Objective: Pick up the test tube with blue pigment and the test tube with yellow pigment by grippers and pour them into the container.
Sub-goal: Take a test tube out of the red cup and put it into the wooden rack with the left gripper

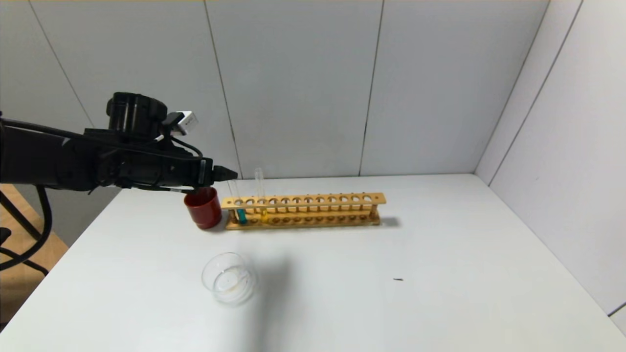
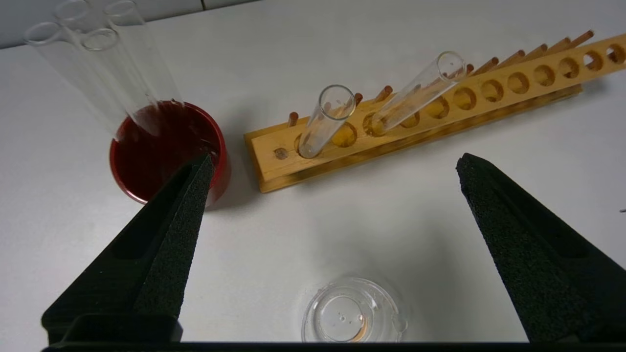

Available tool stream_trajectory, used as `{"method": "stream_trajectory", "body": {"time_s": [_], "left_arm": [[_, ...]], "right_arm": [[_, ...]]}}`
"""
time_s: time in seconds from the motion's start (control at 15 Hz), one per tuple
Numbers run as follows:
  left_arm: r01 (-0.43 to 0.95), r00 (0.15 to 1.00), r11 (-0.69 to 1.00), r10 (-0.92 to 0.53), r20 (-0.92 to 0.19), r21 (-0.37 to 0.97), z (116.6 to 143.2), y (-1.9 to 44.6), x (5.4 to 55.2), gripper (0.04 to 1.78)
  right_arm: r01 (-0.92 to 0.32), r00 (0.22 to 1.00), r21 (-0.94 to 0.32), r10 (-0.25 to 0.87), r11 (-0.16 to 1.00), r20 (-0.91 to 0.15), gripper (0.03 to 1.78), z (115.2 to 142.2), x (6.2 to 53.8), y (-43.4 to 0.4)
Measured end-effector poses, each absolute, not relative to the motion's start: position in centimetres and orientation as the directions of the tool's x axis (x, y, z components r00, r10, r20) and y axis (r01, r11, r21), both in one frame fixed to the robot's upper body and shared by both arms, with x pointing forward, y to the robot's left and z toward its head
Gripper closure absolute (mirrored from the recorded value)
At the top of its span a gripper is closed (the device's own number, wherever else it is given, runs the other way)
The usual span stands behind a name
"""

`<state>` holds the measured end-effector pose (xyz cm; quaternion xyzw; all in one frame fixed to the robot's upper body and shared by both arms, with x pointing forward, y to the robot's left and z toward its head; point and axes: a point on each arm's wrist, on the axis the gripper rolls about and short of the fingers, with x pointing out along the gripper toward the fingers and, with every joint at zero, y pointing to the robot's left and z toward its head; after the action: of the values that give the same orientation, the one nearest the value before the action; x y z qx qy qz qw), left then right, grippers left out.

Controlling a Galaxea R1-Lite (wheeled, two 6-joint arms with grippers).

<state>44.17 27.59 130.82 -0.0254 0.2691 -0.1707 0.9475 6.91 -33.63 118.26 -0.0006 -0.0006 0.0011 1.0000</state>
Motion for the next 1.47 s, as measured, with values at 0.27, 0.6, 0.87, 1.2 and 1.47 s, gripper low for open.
{"method": "stream_trajectory", "body": {"time_s": [0.27, 0.6, 0.87, 1.2, 1.47], "left_arm": [[0.263, 0.808, 0.959, -0.277, -0.521, -0.102, 128.9, 26.8, 45.5, 0.07], [0.272, 0.812, 0.957, -0.285, -0.509, -0.101, 127.4, 26.2, 47.2, 0.07], [0.272, 0.802, 0.957, -0.283, -0.525, -0.101, 126.0, 25.8, 48.5, 0.07], [0.269, 0.791, 0.957, -0.282, -0.543, -0.104, 124.6, 25.5, 49.8, 0.07], [0.27, 0.787, 0.957, -0.281, -0.549, -0.102, 123.9, 25.4, 50.5, 0.17]], "right_arm": [[-0.002, 1.0, -0.001, 0.002, 1.0, 0.001, 0.06, 118.3, 6.9, -33.6], [-0.002, 1.0, -0.001, 0.002, 1.0, 0.001, 0.06, 118.3, 6.9, -33.6], [-0.002, 1.0, -0.001, 0.002, 1.0, 0.001, 0.06, 118.3, 6.9, -33.6], [-0.003, 1.0, -0.001, 0.003, 1.0, 0.001, 0.06, 118.3, 6.9, -33.6], [-0.002, 1.0, -0.001, 0.002, 1.0, 0.001, 0.06, 118.3, 6.9, -33.6]]}}
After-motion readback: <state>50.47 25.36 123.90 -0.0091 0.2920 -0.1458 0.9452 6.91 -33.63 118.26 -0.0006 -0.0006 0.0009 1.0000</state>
